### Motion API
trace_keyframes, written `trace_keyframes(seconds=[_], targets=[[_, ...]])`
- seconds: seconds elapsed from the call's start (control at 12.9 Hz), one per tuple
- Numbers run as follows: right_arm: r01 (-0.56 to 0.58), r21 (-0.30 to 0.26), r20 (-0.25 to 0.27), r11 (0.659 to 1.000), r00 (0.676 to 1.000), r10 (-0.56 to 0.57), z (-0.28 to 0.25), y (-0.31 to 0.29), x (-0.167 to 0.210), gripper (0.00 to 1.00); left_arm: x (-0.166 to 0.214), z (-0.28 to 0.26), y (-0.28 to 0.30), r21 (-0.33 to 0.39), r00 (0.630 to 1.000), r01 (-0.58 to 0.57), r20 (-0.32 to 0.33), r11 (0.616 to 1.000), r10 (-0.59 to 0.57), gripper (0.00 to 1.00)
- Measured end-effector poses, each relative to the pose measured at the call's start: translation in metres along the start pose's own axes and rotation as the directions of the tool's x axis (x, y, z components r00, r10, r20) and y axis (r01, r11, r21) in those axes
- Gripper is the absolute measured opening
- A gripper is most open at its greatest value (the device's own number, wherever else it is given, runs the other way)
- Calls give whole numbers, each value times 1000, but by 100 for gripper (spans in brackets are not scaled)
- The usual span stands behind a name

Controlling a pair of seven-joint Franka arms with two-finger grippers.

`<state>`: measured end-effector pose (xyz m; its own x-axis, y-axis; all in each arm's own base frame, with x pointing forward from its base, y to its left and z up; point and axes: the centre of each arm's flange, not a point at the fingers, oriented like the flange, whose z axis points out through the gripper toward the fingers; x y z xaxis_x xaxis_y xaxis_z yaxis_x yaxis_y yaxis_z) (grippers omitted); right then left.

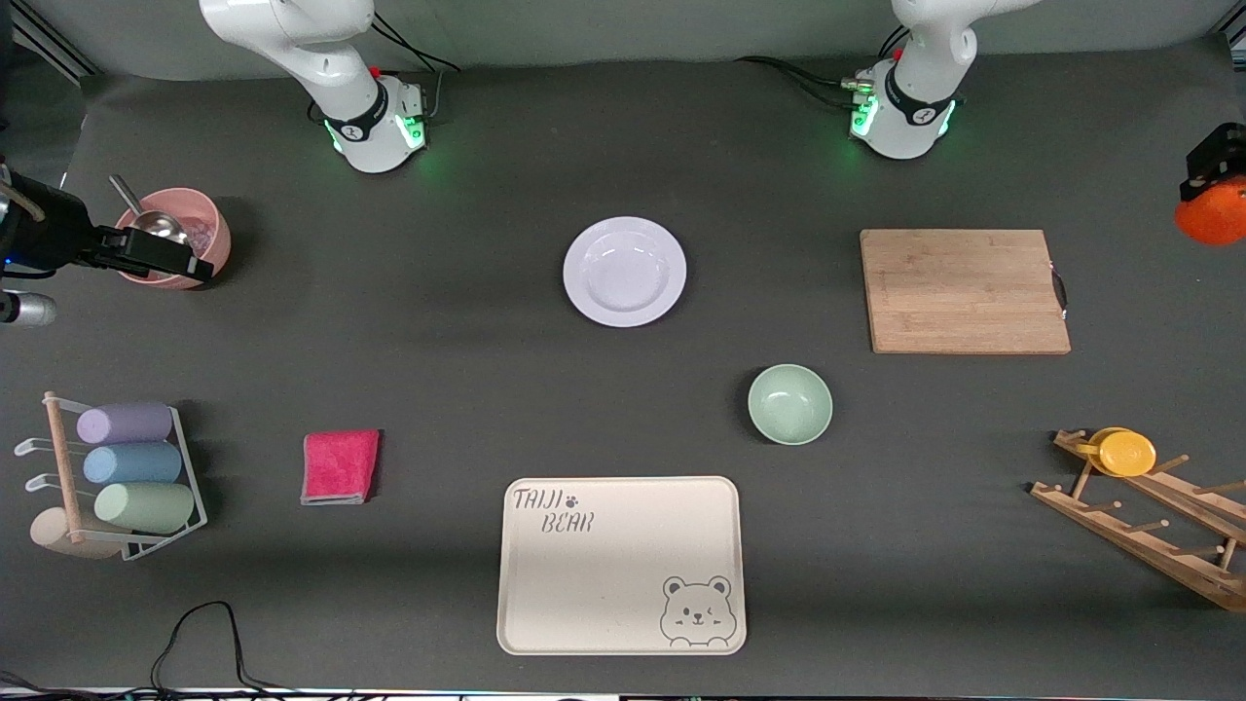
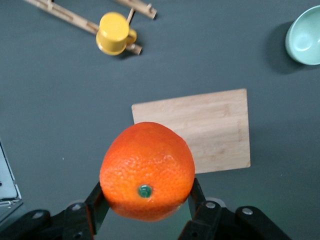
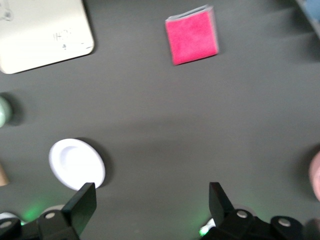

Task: Place orange and plate with both arms
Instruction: 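Lift the orange with the left gripper and carry it toward the plate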

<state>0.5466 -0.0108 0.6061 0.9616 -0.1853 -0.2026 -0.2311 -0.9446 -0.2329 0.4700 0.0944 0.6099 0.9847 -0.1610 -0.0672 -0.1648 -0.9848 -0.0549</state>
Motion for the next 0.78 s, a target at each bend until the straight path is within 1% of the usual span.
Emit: trace_keyframes(seconds=[0.16,0.31,0.39,0.47,0.62,0.78], targets=[[-17,60,23,998,1000,16,0,7,2,100,34,-10,53,-4,1000,-2,13,1000,2,68],[-21,110,48,994,999,16,5,5,3,100,62,-14,135,-25,1000,23,7,999,-23,68],[-26,143,63,989,998,17,9,5,3,100,69,-13,181,-23,1000,27,10,999,-26,68],[-39,184,80,982,997,24,13,8,5,100,72,-12,229,-19,1000,29,11,999,-29,68],[-73,264,115,962,992,44,21,17,8,100,65,-10,321,-13,999,33,9,999,-33,68],[-99,354,153,930,987,46,33,25,11,100,52,-11,402,-39,998,60,-15,997,-61,68]])
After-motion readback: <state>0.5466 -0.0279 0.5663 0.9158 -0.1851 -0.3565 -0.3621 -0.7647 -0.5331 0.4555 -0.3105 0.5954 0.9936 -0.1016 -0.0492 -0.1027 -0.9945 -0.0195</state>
